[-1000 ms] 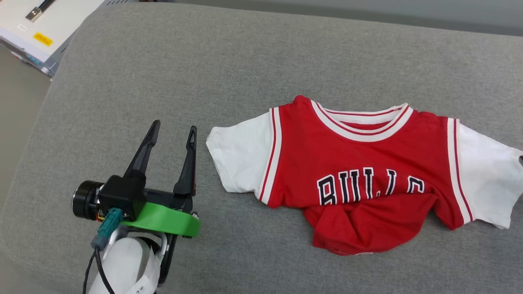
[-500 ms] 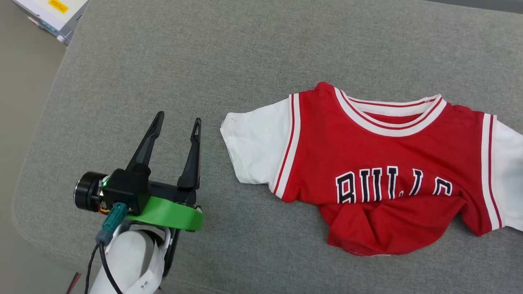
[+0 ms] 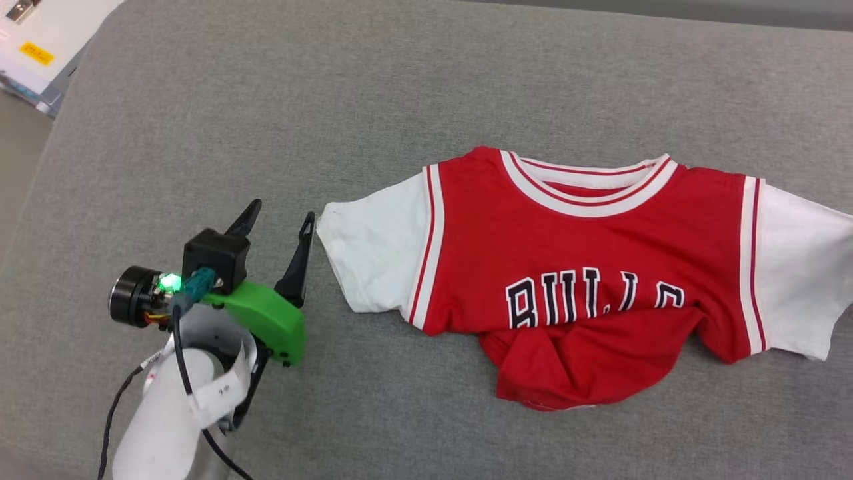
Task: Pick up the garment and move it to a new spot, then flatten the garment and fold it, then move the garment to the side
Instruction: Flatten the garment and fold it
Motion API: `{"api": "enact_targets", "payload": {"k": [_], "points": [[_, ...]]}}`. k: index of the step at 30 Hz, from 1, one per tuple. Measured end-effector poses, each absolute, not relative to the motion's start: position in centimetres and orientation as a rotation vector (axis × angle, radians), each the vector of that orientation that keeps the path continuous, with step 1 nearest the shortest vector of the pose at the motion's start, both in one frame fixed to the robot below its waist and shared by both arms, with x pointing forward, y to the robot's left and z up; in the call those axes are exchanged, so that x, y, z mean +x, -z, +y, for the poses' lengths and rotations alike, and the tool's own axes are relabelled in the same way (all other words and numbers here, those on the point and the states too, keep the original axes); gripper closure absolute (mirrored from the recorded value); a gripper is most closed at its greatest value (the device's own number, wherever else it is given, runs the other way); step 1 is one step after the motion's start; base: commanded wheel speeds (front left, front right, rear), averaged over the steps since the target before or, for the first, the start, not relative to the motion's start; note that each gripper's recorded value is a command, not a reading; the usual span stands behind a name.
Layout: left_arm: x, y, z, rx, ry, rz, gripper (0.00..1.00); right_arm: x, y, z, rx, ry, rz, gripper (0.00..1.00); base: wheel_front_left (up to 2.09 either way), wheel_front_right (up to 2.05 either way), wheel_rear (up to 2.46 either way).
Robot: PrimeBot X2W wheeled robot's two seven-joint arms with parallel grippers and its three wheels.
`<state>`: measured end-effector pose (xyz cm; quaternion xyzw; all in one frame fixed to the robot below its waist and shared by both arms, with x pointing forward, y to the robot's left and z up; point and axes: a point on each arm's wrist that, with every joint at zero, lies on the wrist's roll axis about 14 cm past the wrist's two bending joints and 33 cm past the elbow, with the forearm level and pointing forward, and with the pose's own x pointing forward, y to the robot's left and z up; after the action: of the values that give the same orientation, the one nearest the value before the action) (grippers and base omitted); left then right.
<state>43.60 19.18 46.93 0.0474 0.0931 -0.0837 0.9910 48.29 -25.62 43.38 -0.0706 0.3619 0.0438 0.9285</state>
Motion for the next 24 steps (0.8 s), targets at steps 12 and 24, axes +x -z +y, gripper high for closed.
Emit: {"api": "enact_targets", "payload": {"k": [12,24], "points": [[46.1,-40.9,16.8,0.172,0.285,0.596,0.0,46.7,-45.0,-26.0,-0.121,-0.07,0.695,1.0,0.0,0.0,0.0],[46.5,-37.2,17.3,0.246,0.294,0.761,0.66,46.3,-43.7,-26.3,-0.133,-0.071,0.732,1.0,0.0,0.0,0.0]]}}
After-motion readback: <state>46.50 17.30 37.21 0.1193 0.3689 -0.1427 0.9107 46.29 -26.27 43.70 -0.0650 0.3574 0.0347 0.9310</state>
